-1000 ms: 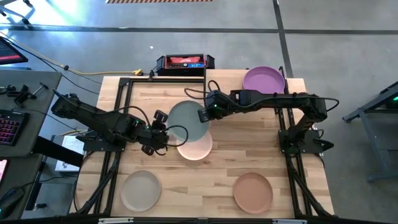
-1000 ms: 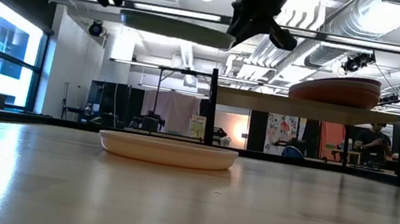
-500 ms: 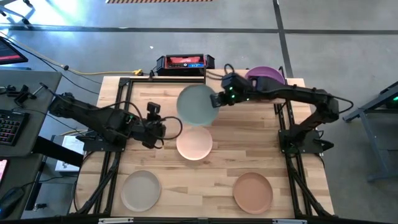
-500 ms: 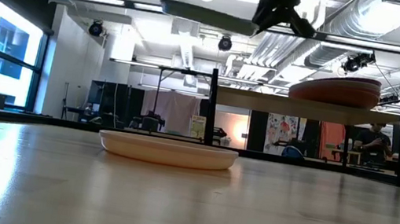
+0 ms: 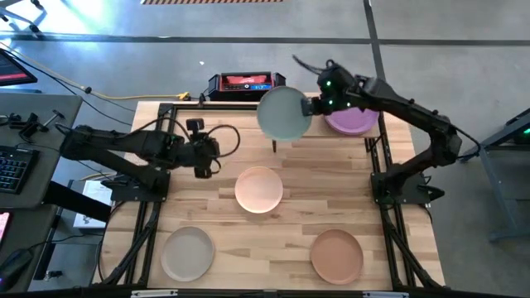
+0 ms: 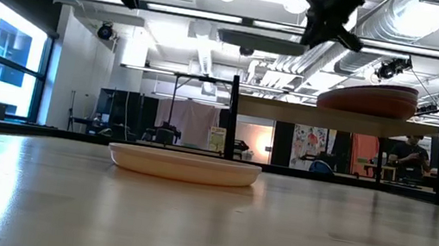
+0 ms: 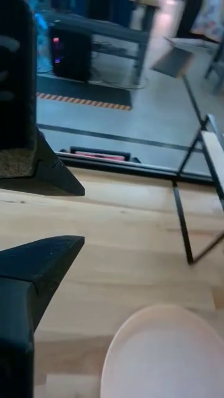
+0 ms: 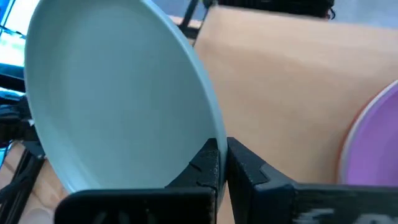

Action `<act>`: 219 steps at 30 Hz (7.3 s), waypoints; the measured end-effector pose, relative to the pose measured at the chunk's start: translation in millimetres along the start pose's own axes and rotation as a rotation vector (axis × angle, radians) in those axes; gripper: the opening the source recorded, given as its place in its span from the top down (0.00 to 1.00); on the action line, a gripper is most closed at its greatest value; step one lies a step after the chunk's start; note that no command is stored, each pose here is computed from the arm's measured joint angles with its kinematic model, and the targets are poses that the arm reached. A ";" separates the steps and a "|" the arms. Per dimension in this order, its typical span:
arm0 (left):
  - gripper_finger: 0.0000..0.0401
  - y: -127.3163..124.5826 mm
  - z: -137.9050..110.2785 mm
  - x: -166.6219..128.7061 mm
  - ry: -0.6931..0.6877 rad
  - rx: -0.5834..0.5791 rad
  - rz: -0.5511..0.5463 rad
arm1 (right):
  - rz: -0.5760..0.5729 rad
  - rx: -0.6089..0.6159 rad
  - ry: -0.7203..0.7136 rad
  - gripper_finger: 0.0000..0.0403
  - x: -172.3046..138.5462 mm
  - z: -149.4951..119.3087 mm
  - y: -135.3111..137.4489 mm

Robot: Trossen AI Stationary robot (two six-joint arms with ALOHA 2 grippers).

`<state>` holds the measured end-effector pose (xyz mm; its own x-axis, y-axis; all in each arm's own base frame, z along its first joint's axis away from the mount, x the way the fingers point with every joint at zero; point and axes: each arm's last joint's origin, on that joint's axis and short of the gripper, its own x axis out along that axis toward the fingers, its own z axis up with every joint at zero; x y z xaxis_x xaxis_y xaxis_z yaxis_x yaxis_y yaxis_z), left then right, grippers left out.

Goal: Place and stack plates onto a shelf
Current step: Put the light blue plate on the shelf, then stack the brown plate on top of the light blue plate on the shelf

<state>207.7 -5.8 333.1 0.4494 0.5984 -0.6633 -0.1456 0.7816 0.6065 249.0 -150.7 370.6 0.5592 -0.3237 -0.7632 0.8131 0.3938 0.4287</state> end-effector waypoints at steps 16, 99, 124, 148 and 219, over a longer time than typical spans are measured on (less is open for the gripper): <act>0.75 31.9 -3.6 22.7 0.058 -0.306 0.092 | -0.006 -0.018 0.017 1.00 -5.1 40.9 -63.6; 0.75 64.4 -9.8 41.1 0.082 -0.420 0.178 | -0.193 -0.154 0.143 1.00 62.4 44.7 -75.3; 0.75 64.3 -10.0 41.1 0.083 -0.418 0.177 | -0.164 -0.139 0.128 1.00 60.8 48.0 -74.3; 0.75 64.2 -10.0 41.1 0.083 -0.419 0.176 | -0.111 -0.119 0.075 0.78 48.6 50.7 -70.2; 0.75 -63.4 -25.1 -9.7 0.243 -0.510 -0.476 | 0.009 -0.620 0.715 0.60 -12.6 -325.1 55.5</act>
<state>190.5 -56.8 290.1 0.3669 0.1503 -0.9180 -0.4023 0.9155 -0.0109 234.5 154.9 246.8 0.1660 0.2049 -0.9646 0.4629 0.8475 0.2597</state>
